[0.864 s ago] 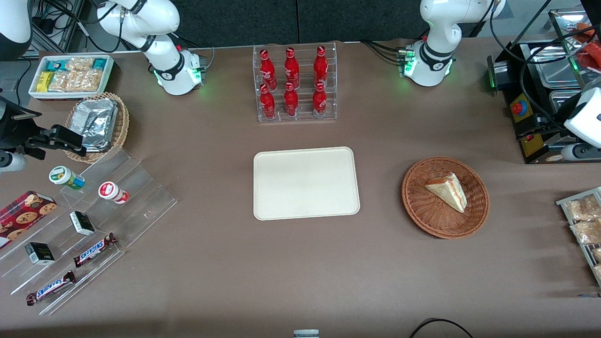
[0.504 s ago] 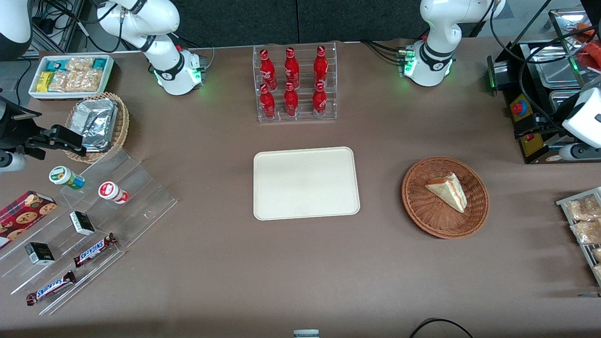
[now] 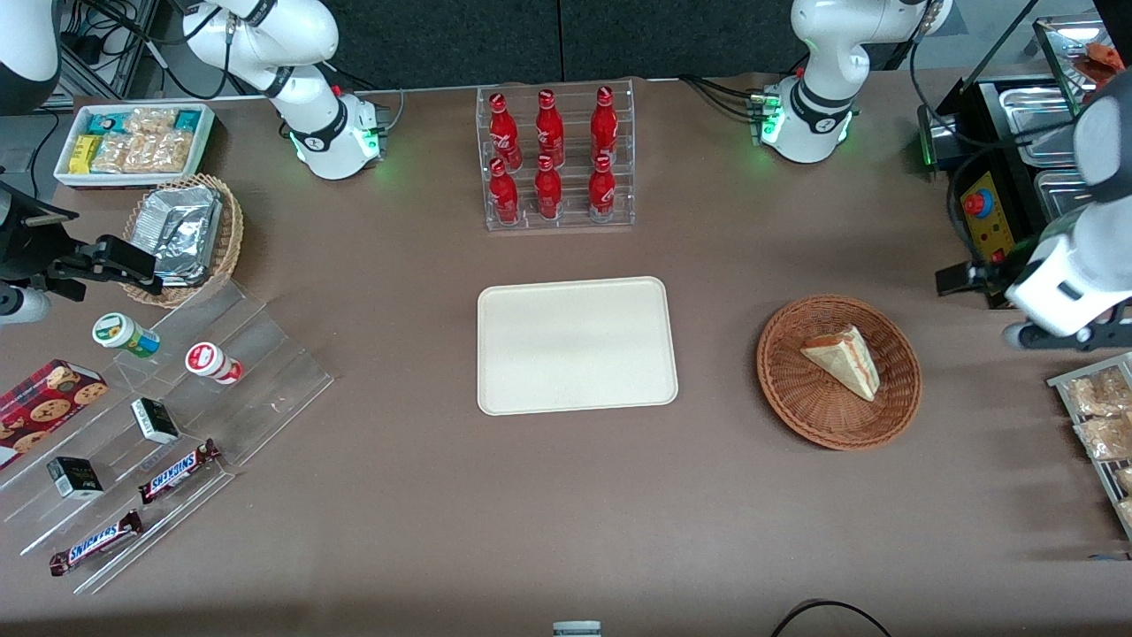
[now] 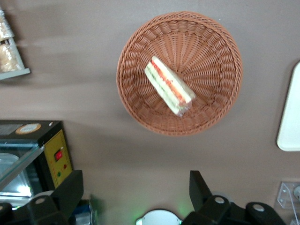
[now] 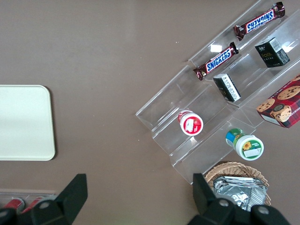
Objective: Place sandwich from basket to tray
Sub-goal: 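Move the left gripper from rest toward the wicker basket, then lower the open left gripper over the wrapped sandwich in the basket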
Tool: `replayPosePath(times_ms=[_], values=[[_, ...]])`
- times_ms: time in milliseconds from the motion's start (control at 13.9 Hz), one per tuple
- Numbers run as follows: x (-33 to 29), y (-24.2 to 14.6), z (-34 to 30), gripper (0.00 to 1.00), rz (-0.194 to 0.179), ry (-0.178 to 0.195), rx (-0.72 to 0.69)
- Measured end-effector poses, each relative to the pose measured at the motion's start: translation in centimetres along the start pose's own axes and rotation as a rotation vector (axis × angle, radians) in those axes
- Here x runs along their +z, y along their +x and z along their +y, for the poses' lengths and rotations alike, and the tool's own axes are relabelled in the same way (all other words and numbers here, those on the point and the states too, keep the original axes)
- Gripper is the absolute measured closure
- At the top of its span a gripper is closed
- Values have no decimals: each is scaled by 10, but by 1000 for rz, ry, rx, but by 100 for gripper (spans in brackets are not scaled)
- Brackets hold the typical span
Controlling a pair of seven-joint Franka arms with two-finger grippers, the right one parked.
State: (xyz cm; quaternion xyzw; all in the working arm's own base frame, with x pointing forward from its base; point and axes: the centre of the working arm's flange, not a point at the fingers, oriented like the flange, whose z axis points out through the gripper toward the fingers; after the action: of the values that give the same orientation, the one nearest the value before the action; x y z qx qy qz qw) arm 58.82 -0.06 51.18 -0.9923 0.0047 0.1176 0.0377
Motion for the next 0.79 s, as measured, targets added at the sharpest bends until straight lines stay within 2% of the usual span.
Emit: replayPosePath(times_ms=[432, 792], values=[[53, 27, 4, 0, -10, 5, -29], [106, 40, 13, 0, 36, -1, -203]])
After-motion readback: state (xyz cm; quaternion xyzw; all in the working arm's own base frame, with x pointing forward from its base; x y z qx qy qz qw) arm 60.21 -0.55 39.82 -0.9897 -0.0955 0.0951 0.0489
